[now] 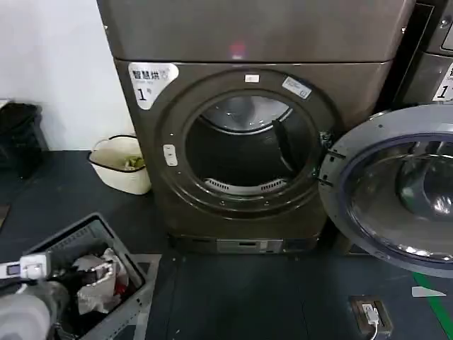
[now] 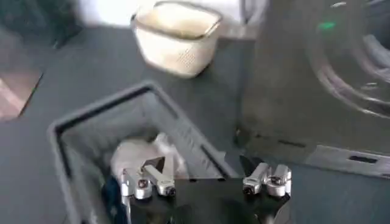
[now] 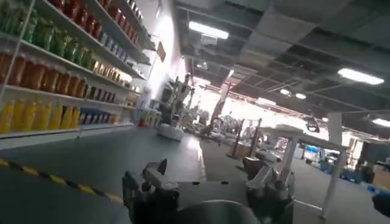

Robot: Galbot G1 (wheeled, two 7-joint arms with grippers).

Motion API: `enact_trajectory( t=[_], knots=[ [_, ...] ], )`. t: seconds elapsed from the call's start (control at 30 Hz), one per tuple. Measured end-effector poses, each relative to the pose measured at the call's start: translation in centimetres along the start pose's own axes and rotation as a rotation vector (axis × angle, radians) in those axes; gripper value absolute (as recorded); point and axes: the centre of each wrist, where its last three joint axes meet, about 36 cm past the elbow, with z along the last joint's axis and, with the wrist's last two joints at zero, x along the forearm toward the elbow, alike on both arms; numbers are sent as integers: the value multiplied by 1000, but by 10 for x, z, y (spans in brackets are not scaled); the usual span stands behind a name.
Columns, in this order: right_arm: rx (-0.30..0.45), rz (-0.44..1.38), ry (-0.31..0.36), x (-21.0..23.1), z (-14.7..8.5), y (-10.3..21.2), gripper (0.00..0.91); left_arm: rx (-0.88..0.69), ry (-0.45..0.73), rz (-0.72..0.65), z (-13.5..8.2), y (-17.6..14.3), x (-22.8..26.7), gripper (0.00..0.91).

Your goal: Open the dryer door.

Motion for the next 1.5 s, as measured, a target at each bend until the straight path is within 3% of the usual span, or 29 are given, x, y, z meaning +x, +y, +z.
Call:
enact_trajectory(
  t=[0.43,1.5],
  knots=[
    [1,-29,-20,3,6,-3,907,160,258,24,-23,29,-22,907],
    [2,-9,-18,1,18,-10,907,211,302,12,-33,45,-35,907]
  ],
)
